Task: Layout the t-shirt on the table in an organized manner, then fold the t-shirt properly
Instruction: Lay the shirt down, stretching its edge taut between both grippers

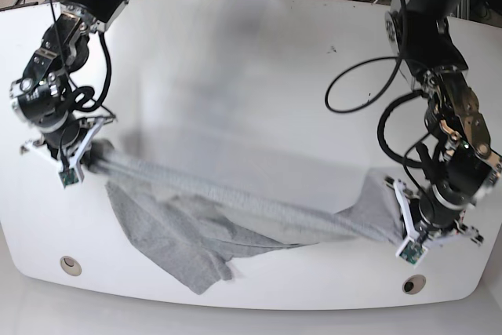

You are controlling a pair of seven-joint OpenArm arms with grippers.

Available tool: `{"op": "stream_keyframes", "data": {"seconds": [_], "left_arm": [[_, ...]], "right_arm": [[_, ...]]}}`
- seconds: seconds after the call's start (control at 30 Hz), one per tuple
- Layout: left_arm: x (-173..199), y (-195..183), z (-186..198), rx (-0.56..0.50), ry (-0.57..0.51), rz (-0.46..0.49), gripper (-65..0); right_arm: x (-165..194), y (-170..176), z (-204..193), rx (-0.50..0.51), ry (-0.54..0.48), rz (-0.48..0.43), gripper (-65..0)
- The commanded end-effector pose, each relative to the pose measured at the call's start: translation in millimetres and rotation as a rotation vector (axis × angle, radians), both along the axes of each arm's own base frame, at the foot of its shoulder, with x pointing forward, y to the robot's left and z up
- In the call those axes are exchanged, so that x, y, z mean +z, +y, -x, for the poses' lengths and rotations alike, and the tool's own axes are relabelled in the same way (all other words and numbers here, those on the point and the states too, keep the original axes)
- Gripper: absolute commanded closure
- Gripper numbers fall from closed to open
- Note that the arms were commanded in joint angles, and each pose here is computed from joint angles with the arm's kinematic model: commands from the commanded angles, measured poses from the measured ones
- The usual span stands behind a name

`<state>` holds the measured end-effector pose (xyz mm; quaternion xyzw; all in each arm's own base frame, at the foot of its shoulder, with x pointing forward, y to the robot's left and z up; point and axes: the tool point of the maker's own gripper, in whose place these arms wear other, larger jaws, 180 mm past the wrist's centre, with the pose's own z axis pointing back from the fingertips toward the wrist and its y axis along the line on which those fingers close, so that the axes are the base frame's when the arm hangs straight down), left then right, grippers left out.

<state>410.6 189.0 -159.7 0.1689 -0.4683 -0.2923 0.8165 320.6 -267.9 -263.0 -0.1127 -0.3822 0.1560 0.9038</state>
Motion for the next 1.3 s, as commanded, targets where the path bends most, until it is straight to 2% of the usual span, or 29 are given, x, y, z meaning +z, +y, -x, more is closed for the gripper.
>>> {"op": "stream_keyframes", "data": {"seconds": [0.0,0.27,0.53,0.87,1.1,1.27], "left_arm": [[-19.1,10.6,14.2,0.038,0.040,-0.029,0.0],[-115.4,14.1,74.7,0.037,0.304,-0.043,0.0],[-161.1,33.4,123.5,0.068,0.460,-0.079,0.0],[-194.4,80.2,190.7,0.157,0.630,-0.144,0.0],[-209.7,104.3,239.1,0.233,0.731,-0.152,0.0],[-212.3,108.3,248.1,0.246,0.753,-0.158,0.0]], "right_arm": [[-12.0,-4.6,16.7,-0.021,0.003,-0.001,0.0],[-66.4,4.0,72.1,-0.050,0.147,-0.065,0.0],[-88.4,7.6,102.1,-0.052,0.234,-0.074,0.0],[-102.0,8.0,124.7,-0.054,0.299,-0.073,0.0],[-108.1,6.8,137.0,-0.058,0.333,-0.069,0.0],[-113.0,6.8,146.8,-0.058,0.360,-0.065,0.0]]}}
